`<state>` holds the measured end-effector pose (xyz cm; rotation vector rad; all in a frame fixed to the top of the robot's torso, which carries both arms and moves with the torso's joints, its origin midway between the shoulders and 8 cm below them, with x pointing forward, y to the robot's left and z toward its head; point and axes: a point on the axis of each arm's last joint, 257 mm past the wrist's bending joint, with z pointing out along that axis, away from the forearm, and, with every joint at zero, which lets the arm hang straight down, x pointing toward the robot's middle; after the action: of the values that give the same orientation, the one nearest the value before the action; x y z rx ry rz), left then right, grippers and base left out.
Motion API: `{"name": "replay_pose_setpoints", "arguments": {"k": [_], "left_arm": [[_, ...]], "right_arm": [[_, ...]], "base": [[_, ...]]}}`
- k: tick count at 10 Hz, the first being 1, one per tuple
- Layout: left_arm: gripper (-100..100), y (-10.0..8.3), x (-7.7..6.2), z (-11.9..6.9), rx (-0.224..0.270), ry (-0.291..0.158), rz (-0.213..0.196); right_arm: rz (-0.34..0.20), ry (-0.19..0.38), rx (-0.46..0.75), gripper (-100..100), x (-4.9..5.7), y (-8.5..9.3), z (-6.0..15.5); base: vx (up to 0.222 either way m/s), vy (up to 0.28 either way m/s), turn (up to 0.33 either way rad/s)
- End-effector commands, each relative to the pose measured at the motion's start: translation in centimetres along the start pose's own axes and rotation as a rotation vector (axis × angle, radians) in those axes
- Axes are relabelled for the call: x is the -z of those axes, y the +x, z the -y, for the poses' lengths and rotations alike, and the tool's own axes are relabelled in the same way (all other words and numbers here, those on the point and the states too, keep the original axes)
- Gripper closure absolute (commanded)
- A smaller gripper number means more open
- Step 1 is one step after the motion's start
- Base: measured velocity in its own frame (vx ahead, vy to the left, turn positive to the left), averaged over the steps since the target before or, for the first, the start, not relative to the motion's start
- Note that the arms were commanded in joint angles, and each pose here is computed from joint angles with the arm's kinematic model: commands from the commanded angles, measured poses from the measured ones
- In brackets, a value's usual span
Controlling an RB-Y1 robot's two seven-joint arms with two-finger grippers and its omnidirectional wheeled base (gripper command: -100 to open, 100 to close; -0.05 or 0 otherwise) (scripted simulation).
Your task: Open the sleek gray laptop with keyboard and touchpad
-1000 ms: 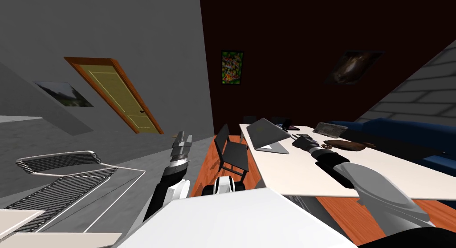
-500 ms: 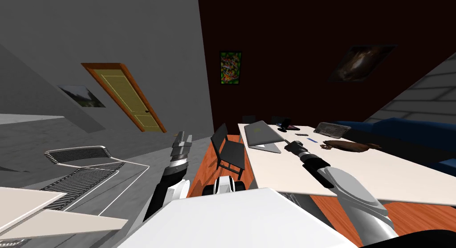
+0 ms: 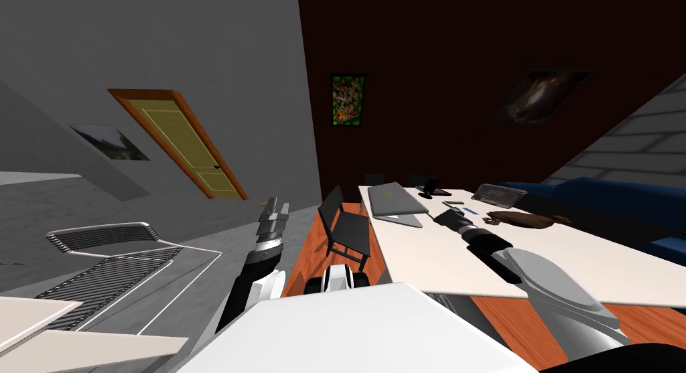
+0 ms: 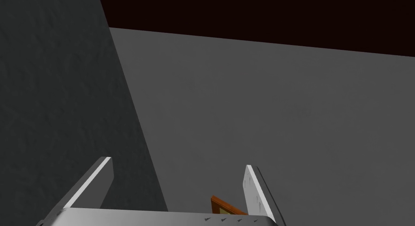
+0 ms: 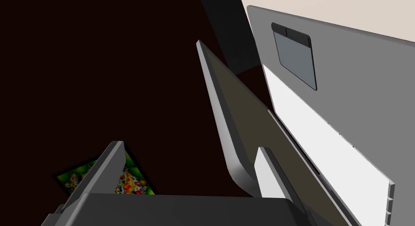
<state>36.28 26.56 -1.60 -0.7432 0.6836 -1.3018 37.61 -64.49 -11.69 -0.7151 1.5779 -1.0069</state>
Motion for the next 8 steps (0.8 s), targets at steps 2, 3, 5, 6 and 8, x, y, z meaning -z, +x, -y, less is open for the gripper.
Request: {"name": "replay_pose_setpoints", "arguments": {"k": [2, 3, 5, 6, 8], "left_arm": [[0, 0.00, 0.00, 0.00, 0.000, 0.000, 0.000], [0, 0.00, 0.00, 0.00, 0.000, 0.000, 0.000], [0, 0.00, 0.00, 0.00, 0.000, 0.000, 0.000], [0, 0.00, 0.00, 0.00, 0.000, 0.000, 0.000], [0, 0.00, 0.00, 0.00, 0.000, 0.000, 0.000]], "right_arm": [[0.006, -0.003, -0.001, -100, 0.17, 0.05, 1.68], [0.006, -0.004, -0.003, 0, 0.20, 0.05, 1.68], [0.005, -0.007, -0.004, 0, 0.21, 0.10, 1.50], [0.005, -0.008, -0.005, 0, 0.22, 0.13, 1.43], [0.005, -0.008, -0.005, 0, 0.22, 0.13, 1.43]], "base": [[0.021, 0.028, -0.019], [0.000, 0.000, 0.000], [0.000, 0.000, 0.000], [0.000, 0.000, 0.000], [0.000, 0.000, 0.000]]}}
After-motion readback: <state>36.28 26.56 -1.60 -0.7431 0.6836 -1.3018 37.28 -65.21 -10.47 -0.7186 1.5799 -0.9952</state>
